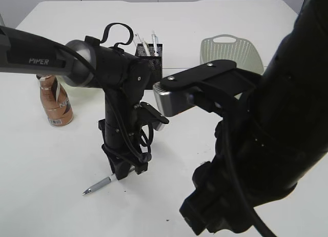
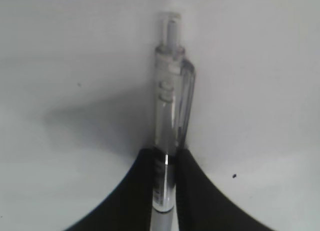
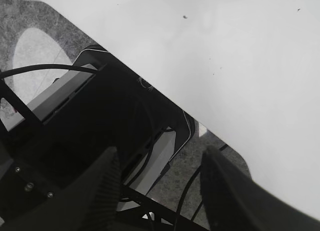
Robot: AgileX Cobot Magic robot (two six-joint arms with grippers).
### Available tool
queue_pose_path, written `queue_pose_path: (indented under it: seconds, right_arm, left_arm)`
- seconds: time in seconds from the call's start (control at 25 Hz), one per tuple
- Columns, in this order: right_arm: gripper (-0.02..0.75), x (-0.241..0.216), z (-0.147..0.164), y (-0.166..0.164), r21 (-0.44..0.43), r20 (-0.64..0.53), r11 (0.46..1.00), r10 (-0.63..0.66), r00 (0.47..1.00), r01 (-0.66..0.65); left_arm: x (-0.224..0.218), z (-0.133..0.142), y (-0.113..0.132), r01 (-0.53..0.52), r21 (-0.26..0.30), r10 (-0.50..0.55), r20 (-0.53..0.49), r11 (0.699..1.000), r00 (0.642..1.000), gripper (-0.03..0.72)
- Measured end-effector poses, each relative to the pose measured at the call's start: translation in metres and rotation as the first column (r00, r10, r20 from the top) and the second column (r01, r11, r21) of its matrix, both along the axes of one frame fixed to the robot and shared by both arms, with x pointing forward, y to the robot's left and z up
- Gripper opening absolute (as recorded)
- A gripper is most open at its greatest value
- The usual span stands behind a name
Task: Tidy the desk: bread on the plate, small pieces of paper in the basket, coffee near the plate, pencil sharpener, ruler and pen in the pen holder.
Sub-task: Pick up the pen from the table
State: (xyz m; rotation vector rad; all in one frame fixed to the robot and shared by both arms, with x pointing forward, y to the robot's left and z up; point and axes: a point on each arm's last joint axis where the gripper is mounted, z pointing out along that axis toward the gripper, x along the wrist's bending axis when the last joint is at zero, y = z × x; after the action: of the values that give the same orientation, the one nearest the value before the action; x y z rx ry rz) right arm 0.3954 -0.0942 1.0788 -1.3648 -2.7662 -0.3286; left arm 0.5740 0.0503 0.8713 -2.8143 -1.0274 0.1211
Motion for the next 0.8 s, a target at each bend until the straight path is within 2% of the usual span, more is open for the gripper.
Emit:
queue_pose_path:
  seconds: [0.24, 0.6, 0.8]
  right_arm:
    - [0.384, 0.000, 0.001, 0.000, 0.002, 0.001, 1.000, 0.000, 1.000, 0.000]
    - [0.384, 0.000, 0.001, 0.000, 0.001, 0.000, 1.000, 0.000, 1.000, 0.000]
    - [0.384, 0.000, 0.002, 0.000, 0.004, 0.004, 1.000, 0.000, 1.000, 0.000]
  left_arm:
    - [0.000, 0.001, -0.003, -0.016, -0.030, 0.016, 0.005, 0.999, 1.000, 0.076]
    - [0.009, 0.008, 0.002, -0.114, -0.140, 0.117, 0.012, 0.984, 0.993, 0.073]
    - [0.019, 0.022, 0.007, -0.144, -0.208, 0.162, 0.072, 0.967, 0.984, 0.073]
